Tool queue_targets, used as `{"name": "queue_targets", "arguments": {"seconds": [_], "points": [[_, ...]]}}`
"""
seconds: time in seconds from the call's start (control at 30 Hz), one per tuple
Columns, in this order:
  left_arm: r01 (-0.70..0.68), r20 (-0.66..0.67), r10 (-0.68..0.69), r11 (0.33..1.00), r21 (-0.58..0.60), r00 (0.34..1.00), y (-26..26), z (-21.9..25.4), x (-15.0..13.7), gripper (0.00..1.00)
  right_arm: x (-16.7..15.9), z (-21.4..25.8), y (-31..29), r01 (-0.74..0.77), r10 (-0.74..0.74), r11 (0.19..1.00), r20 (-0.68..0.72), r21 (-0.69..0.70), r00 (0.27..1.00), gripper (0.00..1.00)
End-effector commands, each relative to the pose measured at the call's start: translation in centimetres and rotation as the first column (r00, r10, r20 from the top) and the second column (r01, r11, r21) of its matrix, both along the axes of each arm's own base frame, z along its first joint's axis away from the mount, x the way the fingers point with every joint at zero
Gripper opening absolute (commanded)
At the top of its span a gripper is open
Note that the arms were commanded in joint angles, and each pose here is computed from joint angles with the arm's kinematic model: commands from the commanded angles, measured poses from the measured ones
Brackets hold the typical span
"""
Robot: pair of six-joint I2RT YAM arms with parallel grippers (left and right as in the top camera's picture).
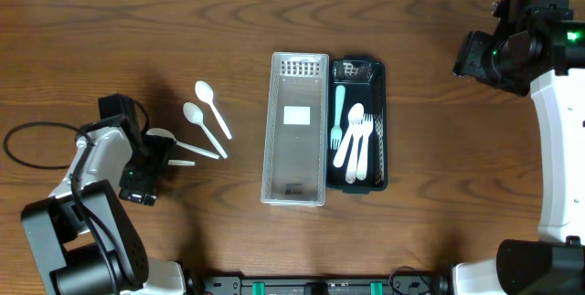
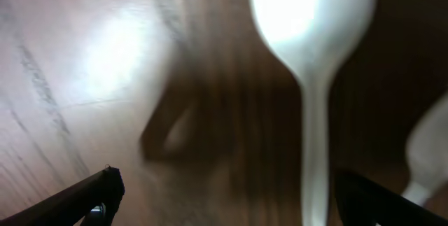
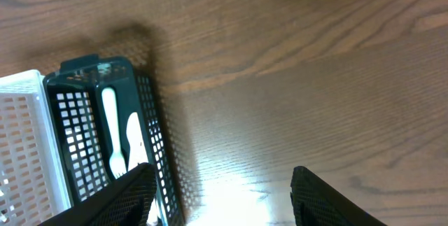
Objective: Pack container
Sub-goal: 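Lower the left gripper onto a white spoon on the left and grasp it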
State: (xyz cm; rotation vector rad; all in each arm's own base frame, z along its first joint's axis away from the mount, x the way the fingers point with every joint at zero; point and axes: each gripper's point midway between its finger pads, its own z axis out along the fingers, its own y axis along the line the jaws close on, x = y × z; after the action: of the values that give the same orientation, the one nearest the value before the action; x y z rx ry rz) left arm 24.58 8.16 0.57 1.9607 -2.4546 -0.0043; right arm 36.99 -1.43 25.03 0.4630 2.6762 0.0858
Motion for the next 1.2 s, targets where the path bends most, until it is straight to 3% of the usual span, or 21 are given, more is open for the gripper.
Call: {"name": "queue_targets", "arguments": {"seconds": [0.0, 0.23, 1.17], "points": [[-0.044, 0.013, 0.043, 0.999, 0.017, 0.999, 0.6, 0.1, 0.1, 0.98, -0.1, -0.6, -0.3, -0.003, 0.003, 1.000, -0.021, -0.010, 1.000, 0.64], [-0.044, 0.002, 0.044, 0.997, 0.069, 0.999, 1.5, 0.1, -0.1, 0.98, -0.4, -0.8, -0.3, -0.003, 0.003, 1.000, -0.034, -0.009, 0.999, 0.65], [-0.048, -0.027, 0.049, 0.997, 0.060, 0.998, 1.0, -1.4, -1.5, 1.00, -1.4, -1.1, -0.2, -0.004, 0.003, 1.000, -0.077, -0.007, 0.997, 0.66]]}}
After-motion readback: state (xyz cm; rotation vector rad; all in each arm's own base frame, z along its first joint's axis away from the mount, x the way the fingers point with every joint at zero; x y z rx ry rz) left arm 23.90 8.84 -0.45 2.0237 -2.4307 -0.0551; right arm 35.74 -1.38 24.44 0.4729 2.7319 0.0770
